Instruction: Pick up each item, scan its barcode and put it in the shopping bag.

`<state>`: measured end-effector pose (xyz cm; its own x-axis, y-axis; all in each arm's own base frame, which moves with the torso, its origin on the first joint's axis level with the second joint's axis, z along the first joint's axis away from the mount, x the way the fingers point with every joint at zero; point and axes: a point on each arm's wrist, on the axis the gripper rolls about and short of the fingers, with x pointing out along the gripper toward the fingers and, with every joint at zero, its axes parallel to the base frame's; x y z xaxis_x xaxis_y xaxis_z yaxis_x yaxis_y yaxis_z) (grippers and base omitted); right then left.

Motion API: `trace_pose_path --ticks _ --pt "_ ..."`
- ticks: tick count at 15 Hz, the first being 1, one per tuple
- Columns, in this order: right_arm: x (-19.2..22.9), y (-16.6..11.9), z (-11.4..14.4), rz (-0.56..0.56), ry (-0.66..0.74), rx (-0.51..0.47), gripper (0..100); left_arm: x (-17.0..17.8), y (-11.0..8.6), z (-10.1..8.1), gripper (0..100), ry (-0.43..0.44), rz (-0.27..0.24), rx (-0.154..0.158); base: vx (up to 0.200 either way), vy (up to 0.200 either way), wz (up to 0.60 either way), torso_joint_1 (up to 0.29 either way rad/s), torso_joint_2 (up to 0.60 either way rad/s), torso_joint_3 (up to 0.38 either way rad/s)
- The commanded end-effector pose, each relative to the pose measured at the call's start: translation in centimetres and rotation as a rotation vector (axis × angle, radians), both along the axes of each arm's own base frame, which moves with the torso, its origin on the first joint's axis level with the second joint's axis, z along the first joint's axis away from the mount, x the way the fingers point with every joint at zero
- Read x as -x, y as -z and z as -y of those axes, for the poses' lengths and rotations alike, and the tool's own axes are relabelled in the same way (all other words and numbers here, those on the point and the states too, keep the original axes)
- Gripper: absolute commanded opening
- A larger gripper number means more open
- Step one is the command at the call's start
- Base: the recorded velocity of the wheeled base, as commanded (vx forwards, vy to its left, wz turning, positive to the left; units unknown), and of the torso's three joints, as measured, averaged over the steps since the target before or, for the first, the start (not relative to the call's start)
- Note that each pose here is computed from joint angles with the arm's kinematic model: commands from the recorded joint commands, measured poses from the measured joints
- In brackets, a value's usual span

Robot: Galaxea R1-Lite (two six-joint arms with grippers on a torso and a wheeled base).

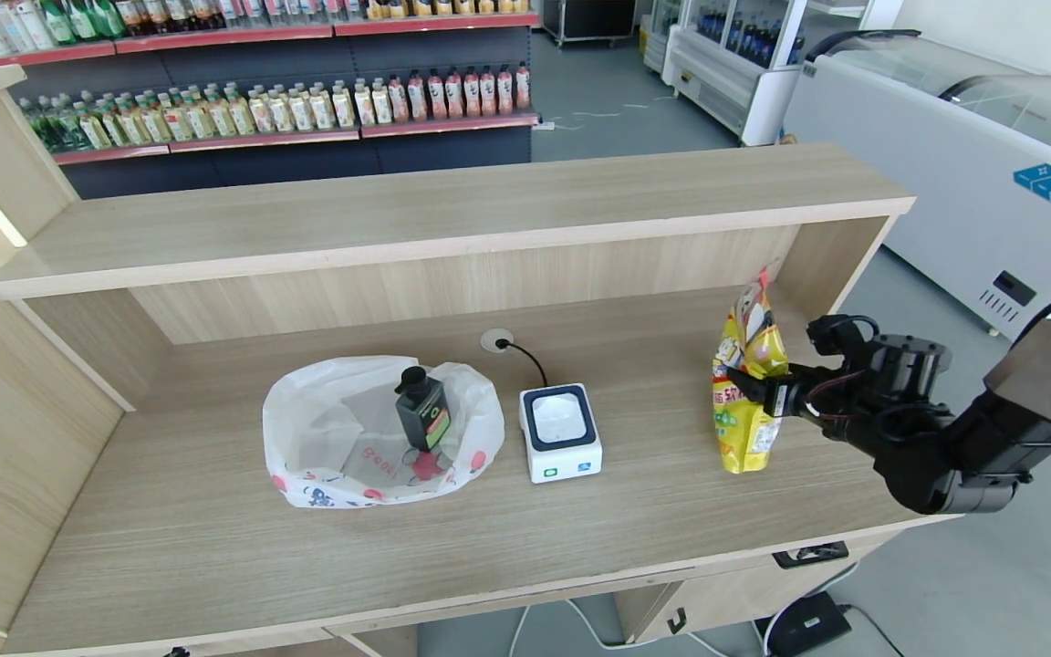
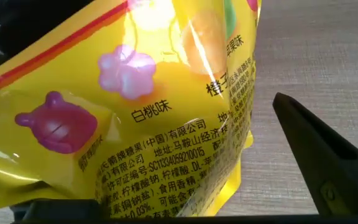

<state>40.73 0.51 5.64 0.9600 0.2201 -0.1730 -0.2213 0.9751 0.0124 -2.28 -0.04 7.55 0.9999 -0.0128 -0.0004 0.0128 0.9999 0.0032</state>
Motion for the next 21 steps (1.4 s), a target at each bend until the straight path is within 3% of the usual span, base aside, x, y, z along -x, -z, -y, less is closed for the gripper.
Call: trace_pose_path --ticks 1,6,11,13,18,21 --pt "-0.7 1.4 -0.2 -0.019 -0.003 -0.010 0 0.0 0.0 0.0 100 0.000 0.000 0.000 0.000 0.000 0.00 0.000 0.00 0.000" --pt "-0.7 1.4 -0.2 -0.003 -0.004 0.004 0 0.0 0.0 0.0 100 0.000 0.000 0.000 0.000 0.000 0.00 0.000 0.00 0.000" --pt "2.5 -1.5 -1.4 0.088 -0.076 0.249 0 0.0 0.0 0.0 100 0.000 -0.001 0.000 0.000 0.000 0.00 0.000 0.00 0.000" --pt "5.1 -3.9 -1.1 0.189 -0.106 0.521 0 0.0 0.0 0.0 100 0.000 0.000 0.000 0.000 0.000 0.00 0.000 0.00 0.000" --pt "8.8 -8.4 -0.8 0.377 -0.117 0.919 0 0.0 0.0 0.0 100 0.000 0.000 0.000 0.000 0.000 0.00 0.000 0.00 0.000" --pt "12.0 -12.4 -0.9 0.556 -0.081 1.215 0 0.0 0.0 0.0 100 0.000 0.000 0.000 0.000 0.000 0.00 0.000 0.00 0.000"
